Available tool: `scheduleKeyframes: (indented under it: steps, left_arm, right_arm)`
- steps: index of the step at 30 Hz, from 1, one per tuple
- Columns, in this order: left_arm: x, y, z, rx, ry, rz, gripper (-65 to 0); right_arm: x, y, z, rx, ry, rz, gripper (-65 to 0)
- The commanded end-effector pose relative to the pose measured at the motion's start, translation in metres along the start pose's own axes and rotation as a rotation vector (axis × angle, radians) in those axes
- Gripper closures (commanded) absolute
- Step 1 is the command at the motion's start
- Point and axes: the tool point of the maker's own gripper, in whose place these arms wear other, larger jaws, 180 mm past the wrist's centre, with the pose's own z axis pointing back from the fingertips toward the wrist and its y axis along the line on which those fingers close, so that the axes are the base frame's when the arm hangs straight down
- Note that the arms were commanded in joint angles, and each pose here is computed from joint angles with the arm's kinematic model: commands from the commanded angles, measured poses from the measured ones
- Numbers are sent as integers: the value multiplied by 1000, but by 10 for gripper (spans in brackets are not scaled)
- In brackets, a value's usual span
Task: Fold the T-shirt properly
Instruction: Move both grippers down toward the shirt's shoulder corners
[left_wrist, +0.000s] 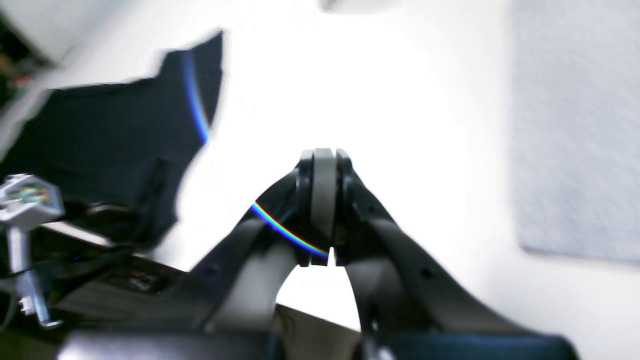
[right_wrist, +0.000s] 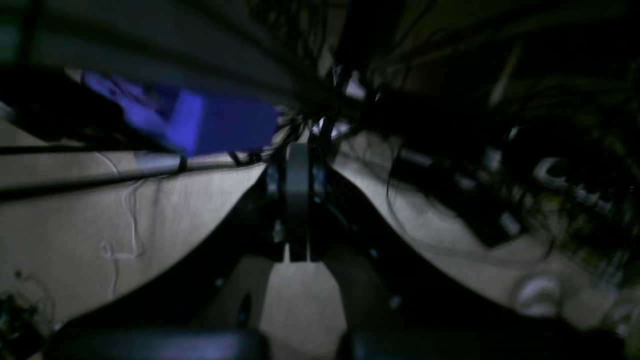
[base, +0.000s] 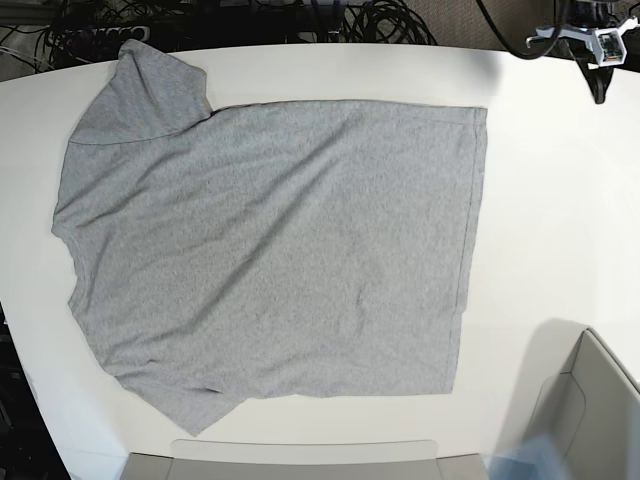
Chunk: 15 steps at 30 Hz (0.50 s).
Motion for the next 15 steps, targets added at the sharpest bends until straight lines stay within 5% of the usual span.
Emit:
scheduleKeyframes:
  steps: [1,7,15]
  left_arm:
    - [19,7,-5,22,-72,-5,-1]
    - [84,43,-39,176,-311,14,0]
    - [123,57,-63,247,-397,-42,-1]
  right_arm:
    - [12,9,4,26,-26,-6,-3]
    - [76,0,9,8,-84,58,-3]
    - [115,-6,7,-3,-144,107,-3]
